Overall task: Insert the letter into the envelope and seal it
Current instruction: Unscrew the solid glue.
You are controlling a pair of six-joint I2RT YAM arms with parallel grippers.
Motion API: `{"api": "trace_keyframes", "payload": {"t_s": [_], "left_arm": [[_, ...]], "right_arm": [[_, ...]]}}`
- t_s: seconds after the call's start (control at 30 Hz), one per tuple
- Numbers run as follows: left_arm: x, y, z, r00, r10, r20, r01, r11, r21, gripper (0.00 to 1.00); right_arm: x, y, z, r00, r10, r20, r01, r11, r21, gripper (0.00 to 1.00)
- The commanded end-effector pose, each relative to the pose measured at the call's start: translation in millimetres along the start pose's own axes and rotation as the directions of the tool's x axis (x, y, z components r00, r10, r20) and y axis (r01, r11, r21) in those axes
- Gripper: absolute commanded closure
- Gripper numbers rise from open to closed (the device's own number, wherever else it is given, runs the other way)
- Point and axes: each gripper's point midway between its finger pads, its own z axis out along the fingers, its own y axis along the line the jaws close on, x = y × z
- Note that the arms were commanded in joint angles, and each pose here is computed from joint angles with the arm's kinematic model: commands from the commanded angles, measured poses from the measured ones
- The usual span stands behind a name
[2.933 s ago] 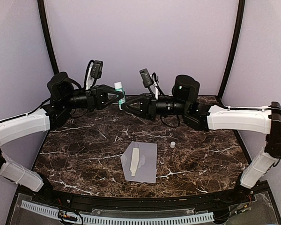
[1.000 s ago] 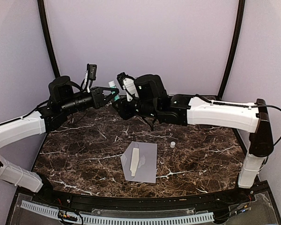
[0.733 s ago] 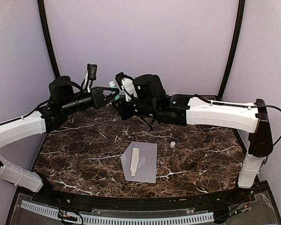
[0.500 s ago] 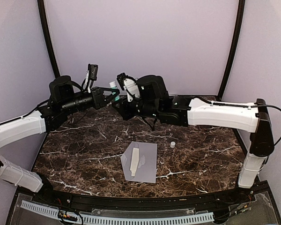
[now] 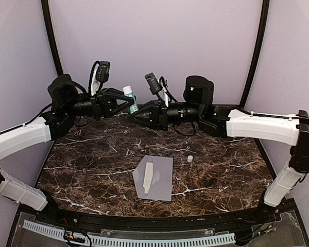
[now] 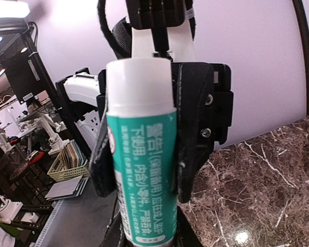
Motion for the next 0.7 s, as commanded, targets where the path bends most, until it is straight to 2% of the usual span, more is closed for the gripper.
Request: {"api": "trace_keyframes", "payload": {"t_s": [0.0,0.03,0.13,0.2,0.23,0.33,0.43,0.67], "left_arm": [[6,-22,-2,0.999,-0.004,-0.054,0.011,0.991,0.133,1.0],[6,-21,-2,0.999,-0.005,-0.052,0.012,0.992,0.129,1.0],[3,-12,-3,1.0,-0.012,-0.022,0.013,0.998,0.067,1.0],[-1,3,-6,1.0,-0.016,0.023,0.017,0.999,-0.041,1.0],[-5,16,-11,0.998,-0.014,0.061,0.022,0.99,-0.141,1.0],[-7,40,-26,0.994,-0.01,0.11,0.045,0.945,-0.324,1.0],[-13,56,-39,0.99,0.011,0.138,0.053,0.89,-0.452,1.0],[-2,74,-42,0.991,-0.032,0.128,0.094,0.852,-0.514,1.0]], "right_arm": [[-53,32,-22,0.988,-0.098,0.116,0.109,0.99,-0.087,0.89],[-52,27,-22,0.989,-0.095,0.114,0.102,0.993,-0.059,0.86],[-50,4,-22,0.991,-0.083,0.108,0.075,0.995,0.073,0.66],[-45,-14,-26,0.993,-0.081,0.087,0.065,0.982,0.176,0.56],[-40,-24,-29,0.995,-0.079,0.066,0.061,0.97,0.237,0.5],[-24,-52,-41,0.996,-0.088,0.007,0.078,0.913,0.399,0.35],[-12,-67,-46,0.995,-0.085,-0.046,0.097,0.862,0.497,0.31],[2,-68,-22,0.99,-0.102,-0.098,0.138,0.835,0.533,0.31]]}}
